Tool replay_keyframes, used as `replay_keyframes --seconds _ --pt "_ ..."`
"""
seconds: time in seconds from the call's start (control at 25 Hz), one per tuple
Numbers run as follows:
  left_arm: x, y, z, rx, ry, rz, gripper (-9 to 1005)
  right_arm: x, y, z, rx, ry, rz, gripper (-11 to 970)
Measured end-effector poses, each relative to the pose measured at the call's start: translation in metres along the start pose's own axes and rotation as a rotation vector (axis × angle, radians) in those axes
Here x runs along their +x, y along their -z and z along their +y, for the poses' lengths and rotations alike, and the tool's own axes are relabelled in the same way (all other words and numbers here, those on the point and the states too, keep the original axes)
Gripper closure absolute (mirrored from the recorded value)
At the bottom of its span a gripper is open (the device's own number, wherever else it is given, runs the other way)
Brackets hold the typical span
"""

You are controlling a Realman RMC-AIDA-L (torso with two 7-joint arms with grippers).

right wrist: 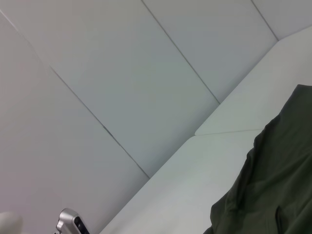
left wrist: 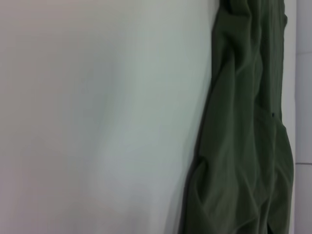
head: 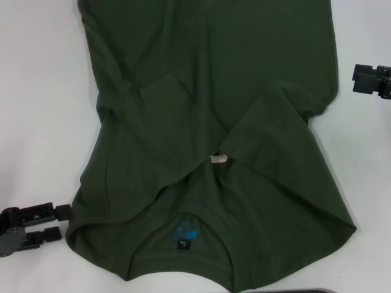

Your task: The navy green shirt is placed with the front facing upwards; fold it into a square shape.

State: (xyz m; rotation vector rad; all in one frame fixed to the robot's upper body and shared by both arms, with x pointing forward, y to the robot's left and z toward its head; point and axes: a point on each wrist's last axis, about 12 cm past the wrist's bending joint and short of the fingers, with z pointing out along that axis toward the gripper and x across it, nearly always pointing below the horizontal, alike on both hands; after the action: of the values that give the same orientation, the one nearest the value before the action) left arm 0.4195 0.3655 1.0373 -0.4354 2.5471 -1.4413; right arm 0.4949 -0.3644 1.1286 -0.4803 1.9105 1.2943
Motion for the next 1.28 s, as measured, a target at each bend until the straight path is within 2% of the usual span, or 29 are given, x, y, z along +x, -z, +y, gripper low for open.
replay_keyframes --seconds 0.56,1.28 --pt "0.001 -0.008 -0.001 -0.010 0.002 0.024 185 -0.001 0.000 0.000 -0.001 -0.008 0.001 123" --pt "-0.007 -0.024 -0.012 0.006 -0.019 0.064 281 0.000 0.000 0.000 0.000 -0.011 0.000 124"
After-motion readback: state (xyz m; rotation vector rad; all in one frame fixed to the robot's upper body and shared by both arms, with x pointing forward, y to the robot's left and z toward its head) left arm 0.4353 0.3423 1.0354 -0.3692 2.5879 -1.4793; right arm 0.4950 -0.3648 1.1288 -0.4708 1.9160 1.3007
